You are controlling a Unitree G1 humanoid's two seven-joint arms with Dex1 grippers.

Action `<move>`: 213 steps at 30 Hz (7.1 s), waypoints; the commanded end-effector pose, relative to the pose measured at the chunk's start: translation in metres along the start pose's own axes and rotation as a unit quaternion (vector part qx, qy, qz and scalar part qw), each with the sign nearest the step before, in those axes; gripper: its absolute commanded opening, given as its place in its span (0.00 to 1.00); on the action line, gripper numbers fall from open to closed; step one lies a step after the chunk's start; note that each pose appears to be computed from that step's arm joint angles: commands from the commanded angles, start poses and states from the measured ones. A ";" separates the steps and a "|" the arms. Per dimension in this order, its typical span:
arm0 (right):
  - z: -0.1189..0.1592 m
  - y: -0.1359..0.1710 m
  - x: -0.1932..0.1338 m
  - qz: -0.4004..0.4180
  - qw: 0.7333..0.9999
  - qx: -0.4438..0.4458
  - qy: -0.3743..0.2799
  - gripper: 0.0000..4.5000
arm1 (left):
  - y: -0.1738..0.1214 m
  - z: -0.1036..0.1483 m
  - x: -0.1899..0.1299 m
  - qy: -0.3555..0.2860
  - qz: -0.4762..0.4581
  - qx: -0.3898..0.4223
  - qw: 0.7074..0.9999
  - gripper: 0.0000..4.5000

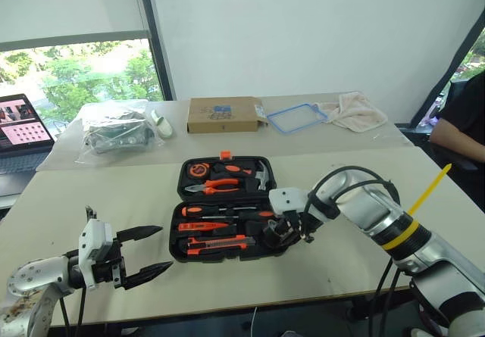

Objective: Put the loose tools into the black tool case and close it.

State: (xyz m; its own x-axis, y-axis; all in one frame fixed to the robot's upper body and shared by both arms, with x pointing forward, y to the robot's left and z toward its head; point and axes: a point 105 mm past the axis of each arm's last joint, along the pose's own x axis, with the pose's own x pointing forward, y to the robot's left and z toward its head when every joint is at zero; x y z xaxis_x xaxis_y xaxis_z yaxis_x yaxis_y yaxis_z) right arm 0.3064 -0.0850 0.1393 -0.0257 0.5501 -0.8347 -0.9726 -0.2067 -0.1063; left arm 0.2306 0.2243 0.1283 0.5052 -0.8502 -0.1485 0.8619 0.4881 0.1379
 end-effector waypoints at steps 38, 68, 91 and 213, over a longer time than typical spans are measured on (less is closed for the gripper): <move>-0.080 -0.024 -0.054 -0.430 0.853 0.132 -0.266 0.82 | 0.077 -0.014 -0.001 0.015 0.264 -0.088 0.960 0.83; -0.036 -0.041 -0.006 -0.310 0.914 0.010 -0.263 0.02 | 0.044 -0.034 0.093 0.079 0.081 -0.062 0.992 0.00; -0.067 -0.034 -0.059 -0.253 0.873 0.352 -0.222 0.92 | 0.086 0.009 0.027 0.127 0.167 -0.276 0.938 0.72; -0.070 0.039 0.001 -0.253 0.947 0.068 -0.185 0.00 | 0.045 0.030 0.050 -0.045 0.069 -0.058 0.995 0.01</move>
State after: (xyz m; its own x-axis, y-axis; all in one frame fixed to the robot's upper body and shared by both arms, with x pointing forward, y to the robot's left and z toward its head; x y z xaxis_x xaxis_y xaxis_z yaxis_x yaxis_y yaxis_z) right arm 0.3031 -0.1665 0.0914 0.4649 0.7592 -0.4555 -0.8712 0.3005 -0.3883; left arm 0.2888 0.2089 0.1220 0.6634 -0.7363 -0.1333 0.7398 0.6722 -0.0308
